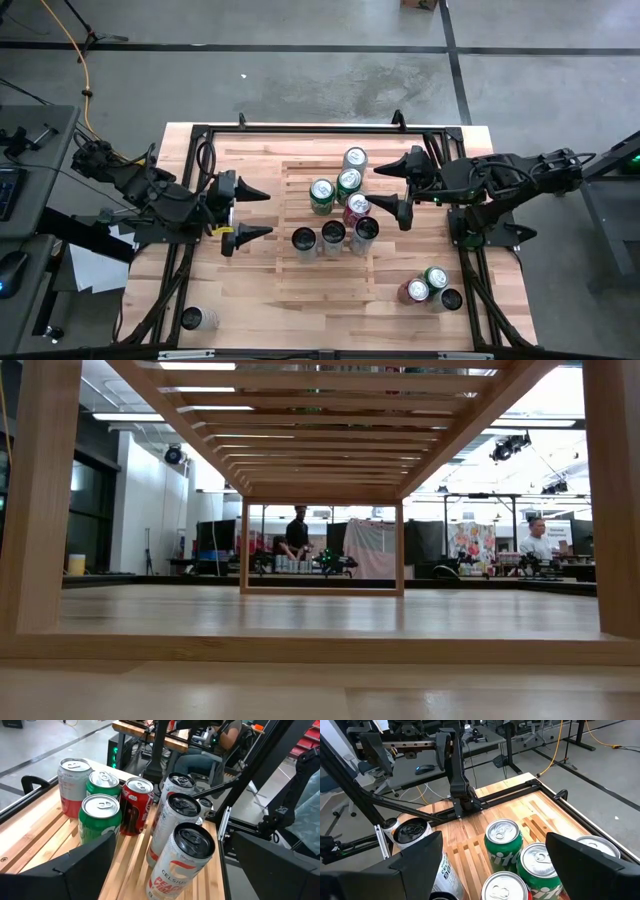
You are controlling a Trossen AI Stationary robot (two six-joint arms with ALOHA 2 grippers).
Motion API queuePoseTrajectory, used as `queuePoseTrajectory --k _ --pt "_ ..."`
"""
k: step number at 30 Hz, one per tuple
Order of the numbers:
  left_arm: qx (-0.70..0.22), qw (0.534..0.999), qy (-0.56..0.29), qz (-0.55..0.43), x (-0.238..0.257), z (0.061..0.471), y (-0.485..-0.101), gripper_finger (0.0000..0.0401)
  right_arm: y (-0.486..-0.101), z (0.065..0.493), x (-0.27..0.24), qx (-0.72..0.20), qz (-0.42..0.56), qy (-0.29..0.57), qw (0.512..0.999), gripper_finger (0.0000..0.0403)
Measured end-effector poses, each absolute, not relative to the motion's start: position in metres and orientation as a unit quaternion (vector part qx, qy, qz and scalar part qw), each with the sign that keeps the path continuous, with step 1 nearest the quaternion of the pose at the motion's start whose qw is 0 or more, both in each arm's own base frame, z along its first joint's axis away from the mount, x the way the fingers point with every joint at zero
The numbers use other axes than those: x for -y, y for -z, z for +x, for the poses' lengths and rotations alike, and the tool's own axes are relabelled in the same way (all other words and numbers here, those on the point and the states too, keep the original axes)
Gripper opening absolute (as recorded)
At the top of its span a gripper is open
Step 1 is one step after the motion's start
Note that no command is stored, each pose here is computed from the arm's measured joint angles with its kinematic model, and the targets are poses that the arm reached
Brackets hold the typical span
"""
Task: Place canned beverage on shelf
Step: Put the red soda can on the shelf aligned with the other red soda can
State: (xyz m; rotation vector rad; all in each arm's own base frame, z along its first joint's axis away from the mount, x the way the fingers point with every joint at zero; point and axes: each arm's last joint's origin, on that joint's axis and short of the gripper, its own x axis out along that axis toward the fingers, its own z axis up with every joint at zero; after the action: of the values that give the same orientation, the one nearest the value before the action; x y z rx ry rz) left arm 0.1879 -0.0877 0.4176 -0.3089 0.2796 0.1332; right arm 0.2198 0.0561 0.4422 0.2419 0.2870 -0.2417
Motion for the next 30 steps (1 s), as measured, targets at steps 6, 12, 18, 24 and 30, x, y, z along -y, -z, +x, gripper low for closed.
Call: queuePoseTrajectory --k 6,12,18,24,30 --pt "-0.140 0.976 -0.066 -0.152 0.0876 0.1878 -0.4174 0.0392 -0.4406 0.2194 -0.0560 -0.150 0.116 0.121 0.974 0.0339" --pt "-0.151 0.975 -0.070 -0.150 0.0872 0.1870 -0.4150 0.0392 -0.4401 0.2192 -0.0559 -0.153 0.115 0.121 0.974 0.0339" --pt "-0.161 0.973 -0.073 -0.152 0.0868 0.1862 -0.4128 0.0392 -0.4402 0.2191 -0.0560 -0.153 0.115 0.121 0.974 0.0339" --pt "-0.161 0.973 -0.073 -0.152 0.0868 0.1862 -0.4129 0.0392 -0.4402 0.2192 -0.0559 -0.153 0.115 0.122 0.974 0.0339" --pt "-0.161 0.973 -0.073 -0.151 0.0868 0.1862 -0.4127 0.0392 -0.4396 0.2191 -0.0568 -0.158 0.125 0.107 0.974 0.0339"
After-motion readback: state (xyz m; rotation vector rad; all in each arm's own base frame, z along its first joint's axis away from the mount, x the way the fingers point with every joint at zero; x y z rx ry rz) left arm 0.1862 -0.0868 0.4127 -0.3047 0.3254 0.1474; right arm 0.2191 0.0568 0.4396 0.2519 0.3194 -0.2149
